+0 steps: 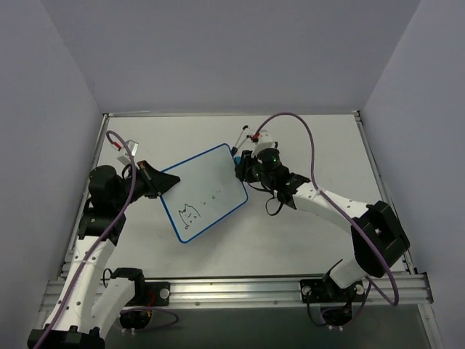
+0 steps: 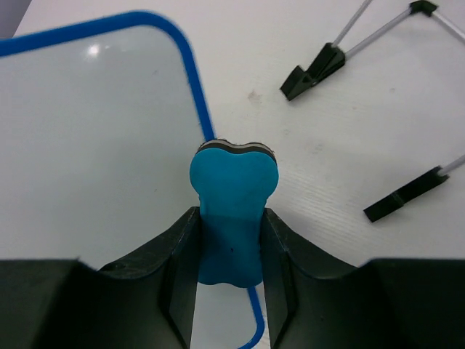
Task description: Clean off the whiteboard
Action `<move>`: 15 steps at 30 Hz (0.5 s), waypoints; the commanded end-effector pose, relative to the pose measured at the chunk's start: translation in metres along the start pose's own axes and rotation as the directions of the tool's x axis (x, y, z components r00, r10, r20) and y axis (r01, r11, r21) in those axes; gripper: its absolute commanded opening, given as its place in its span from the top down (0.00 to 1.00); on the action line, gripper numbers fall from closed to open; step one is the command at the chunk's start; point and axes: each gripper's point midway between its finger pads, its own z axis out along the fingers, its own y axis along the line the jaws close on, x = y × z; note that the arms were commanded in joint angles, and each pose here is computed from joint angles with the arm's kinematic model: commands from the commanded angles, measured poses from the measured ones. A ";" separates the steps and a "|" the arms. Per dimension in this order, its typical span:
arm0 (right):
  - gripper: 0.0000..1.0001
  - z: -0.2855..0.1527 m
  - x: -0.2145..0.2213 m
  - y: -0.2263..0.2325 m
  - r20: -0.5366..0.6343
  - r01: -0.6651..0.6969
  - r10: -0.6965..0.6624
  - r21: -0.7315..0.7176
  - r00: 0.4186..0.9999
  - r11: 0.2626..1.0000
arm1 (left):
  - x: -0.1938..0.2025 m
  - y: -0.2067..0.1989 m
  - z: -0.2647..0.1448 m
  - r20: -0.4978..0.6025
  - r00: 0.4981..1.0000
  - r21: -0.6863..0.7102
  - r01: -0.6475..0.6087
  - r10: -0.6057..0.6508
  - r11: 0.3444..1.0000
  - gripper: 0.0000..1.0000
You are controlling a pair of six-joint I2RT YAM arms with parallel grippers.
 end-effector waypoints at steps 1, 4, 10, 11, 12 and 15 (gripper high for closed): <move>1.00 -0.009 0.015 0.054 -0.016 0.002 -0.005 -0.185 1.000 0.983 | -0.029 -0.082 -0.018 0.069 0.995 0.272 -0.094 0.078 0.958 0.98; 1.00 -0.026 0.020 0.107 0.010 0.056 -0.056 -0.281 0.998 0.958 | -0.032 -0.076 -0.012 0.078 0.995 0.255 -0.078 0.060 0.964 0.98; 1.00 -0.073 0.031 0.196 0.065 0.076 -0.052 -0.471 0.997 0.879 | -0.040 -0.072 -0.004 0.119 0.993 0.233 -0.050 0.022 0.971 0.98; 1.00 -0.078 0.032 0.204 0.072 0.078 -0.049 -0.487 0.996 0.870 | -0.040 -0.072 -0.003 0.122 0.992 0.233 -0.046 0.017 0.972 0.98; 1.00 -0.083 0.029 0.207 0.084 0.079 -0.043 -0.494 0.996 0.866 | -0.042 -0.074 -0.003 0.127 0.992 0.236 -0.047 0.018 0.971 0.98; 1.00 -0.076 0.025 0.183 0.100 0.082 -0.045 -0.409 0.994 0.909 | -0.045 -0.078 -0.002 0.128 0.992 0.244 -0.043 0.012 0.969 0.98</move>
